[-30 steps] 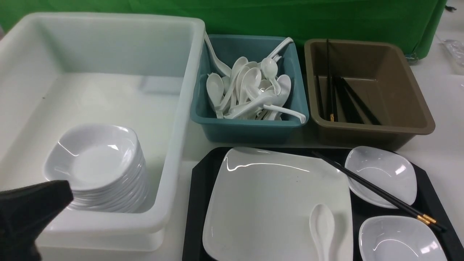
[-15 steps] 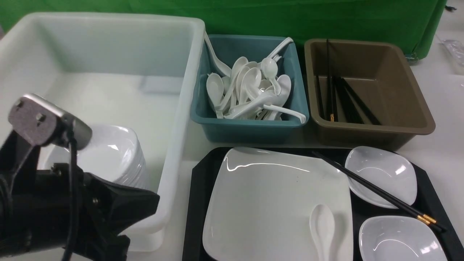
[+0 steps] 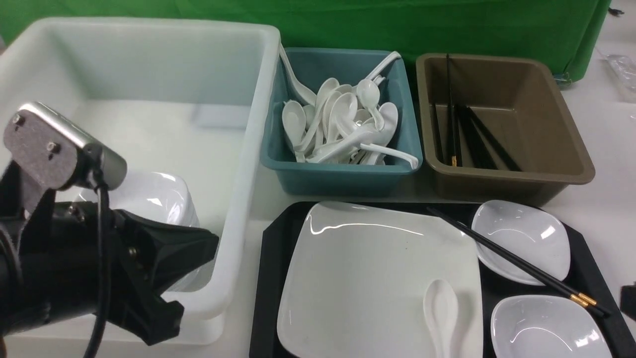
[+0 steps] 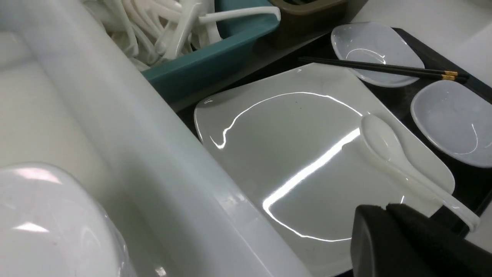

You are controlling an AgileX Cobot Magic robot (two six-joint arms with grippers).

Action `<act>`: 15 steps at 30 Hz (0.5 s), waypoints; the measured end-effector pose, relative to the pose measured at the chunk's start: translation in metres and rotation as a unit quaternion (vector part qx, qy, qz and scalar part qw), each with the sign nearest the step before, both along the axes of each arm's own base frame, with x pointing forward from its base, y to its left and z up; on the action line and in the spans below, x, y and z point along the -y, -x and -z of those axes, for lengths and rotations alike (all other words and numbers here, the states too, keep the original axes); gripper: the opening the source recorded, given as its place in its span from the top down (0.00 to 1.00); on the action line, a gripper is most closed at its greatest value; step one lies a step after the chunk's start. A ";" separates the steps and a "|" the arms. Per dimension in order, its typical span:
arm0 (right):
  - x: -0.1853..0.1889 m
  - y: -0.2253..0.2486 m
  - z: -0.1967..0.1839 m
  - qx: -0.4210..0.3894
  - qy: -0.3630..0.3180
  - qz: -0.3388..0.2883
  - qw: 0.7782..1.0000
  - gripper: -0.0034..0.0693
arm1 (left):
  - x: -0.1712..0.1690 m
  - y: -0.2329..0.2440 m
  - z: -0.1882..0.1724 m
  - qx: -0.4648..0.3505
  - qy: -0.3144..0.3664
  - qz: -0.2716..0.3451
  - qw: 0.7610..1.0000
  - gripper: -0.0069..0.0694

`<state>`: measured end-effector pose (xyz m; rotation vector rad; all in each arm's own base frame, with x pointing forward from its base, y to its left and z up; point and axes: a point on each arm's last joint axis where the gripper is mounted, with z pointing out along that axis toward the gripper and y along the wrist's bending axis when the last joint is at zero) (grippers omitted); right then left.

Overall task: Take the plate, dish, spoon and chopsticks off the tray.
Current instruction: Use the right arm to grab a pair of chopsticks from the plate

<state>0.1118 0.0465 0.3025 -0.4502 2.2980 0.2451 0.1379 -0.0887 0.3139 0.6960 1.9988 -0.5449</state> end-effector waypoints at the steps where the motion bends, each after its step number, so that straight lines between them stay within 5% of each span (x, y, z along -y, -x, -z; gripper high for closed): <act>1: -0.006 -0.016 0.000 -0.048 0.043 -0.021 0.998 0.75 | 0.000 0.002 -0.001 0.003 0.001 0.006 1.000 0.90; 6: -0.024 -0.081 0.009 -0.167 0.156 -0.075 0.971 0.66 | -0.002 0.022 -0.014 0.049 0.011 0.048 0.998 0.90; 15: -0.024 -0.168 0.041 -0.240 0.151 -0.121 0.951 0.51 | -0.008 0.053 -0.027 0.104 0.020 0.092 0.990 0.90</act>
